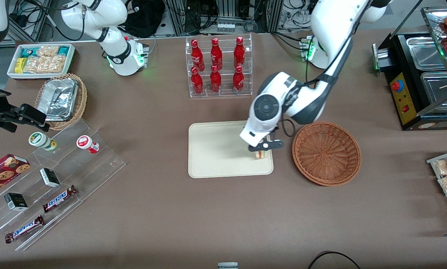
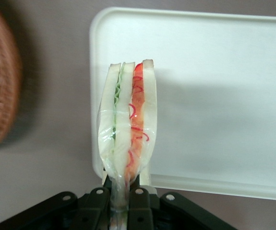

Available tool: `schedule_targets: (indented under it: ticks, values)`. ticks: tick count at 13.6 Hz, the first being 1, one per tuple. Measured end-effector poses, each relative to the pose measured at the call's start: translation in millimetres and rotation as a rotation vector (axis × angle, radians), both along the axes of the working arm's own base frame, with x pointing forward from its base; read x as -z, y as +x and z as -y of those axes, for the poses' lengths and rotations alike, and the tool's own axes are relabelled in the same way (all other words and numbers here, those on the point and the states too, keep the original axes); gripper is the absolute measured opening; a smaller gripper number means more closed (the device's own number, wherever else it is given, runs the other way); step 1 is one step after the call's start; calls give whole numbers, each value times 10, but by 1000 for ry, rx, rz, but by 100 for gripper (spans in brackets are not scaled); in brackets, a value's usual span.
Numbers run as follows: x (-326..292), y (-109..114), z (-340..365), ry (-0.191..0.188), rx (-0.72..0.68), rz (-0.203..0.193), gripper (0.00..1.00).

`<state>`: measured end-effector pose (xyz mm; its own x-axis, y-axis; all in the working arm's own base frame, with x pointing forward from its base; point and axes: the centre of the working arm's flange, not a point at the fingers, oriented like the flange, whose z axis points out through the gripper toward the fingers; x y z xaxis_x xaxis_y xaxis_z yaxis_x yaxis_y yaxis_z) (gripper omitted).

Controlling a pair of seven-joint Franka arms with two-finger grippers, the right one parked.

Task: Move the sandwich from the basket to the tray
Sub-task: 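Lower the sandwich onto the cream tray and open the left gripper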

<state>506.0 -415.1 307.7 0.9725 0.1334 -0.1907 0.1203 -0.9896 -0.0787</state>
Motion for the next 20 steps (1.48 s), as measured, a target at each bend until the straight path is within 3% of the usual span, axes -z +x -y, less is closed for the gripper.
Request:
schedule_targets:
  ticks: [2,6,10,14,17,20]
  values:
    - [96,-79,371,-4,-32,9,13]
    - [237,-97,747,-61,-49,58,13]
    - [413,-204,876,-59,-29,49,13]
    - [525,-177,932,-92,-32,76,13]
    - [545,-160,933,-95,-34,80,39]
    - [386,-93,961,-113,-33,108,70]
